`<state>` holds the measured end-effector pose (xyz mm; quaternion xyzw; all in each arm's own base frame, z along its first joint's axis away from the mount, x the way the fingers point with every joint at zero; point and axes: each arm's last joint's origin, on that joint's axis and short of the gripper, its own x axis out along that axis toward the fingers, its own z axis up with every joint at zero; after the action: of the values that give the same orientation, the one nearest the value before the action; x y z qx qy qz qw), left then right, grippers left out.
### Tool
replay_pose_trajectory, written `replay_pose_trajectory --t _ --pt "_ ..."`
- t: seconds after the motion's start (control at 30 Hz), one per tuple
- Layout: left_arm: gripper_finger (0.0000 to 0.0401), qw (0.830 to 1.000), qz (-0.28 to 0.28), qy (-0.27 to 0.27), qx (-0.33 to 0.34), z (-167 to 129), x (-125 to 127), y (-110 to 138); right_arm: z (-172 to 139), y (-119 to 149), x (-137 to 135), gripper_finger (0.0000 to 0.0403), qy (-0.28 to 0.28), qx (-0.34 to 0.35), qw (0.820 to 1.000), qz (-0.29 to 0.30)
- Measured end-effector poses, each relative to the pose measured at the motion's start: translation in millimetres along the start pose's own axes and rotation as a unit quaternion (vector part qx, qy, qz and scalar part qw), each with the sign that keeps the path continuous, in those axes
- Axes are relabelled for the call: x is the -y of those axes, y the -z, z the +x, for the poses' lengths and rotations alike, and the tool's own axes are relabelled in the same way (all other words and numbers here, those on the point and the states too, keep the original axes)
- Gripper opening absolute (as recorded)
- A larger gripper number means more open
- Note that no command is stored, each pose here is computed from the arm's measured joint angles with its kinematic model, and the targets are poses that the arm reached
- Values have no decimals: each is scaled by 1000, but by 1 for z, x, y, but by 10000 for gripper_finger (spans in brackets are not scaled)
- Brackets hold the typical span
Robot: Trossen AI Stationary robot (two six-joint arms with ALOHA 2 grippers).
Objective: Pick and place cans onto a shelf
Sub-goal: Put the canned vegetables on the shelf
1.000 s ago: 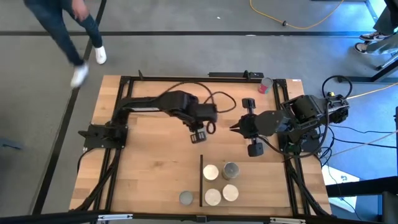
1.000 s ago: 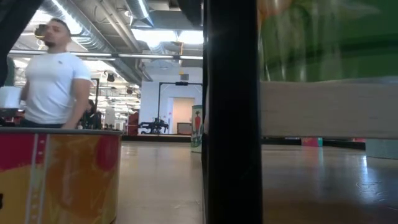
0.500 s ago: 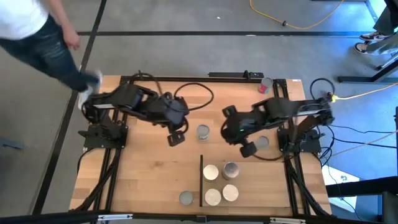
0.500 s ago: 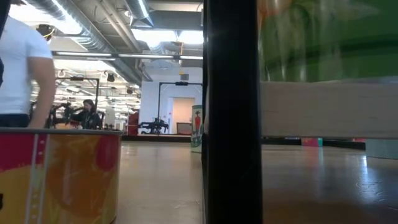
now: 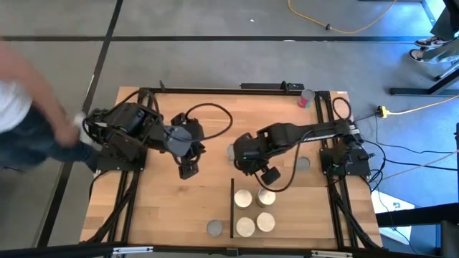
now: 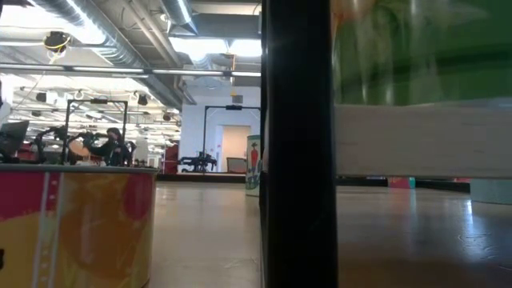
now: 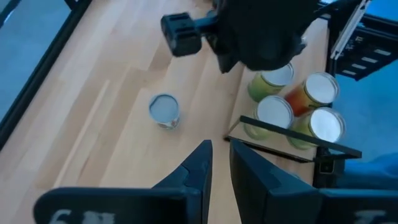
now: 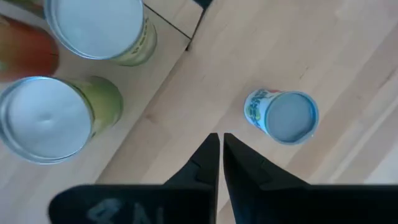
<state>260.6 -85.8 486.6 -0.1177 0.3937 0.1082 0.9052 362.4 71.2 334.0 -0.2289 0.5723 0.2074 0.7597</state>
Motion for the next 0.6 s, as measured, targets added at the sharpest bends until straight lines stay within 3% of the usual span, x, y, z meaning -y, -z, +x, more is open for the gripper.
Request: replay_pose_trajectory --t 0.4,0.6 --pt "50 1000 0 0 -8 -2 2 4 27 -6 11 6 -15 -15 1000 5" --pt "50 1000 0 0 -8 -2 2 4 35 -8 20 46 -9 -9 1000 11"
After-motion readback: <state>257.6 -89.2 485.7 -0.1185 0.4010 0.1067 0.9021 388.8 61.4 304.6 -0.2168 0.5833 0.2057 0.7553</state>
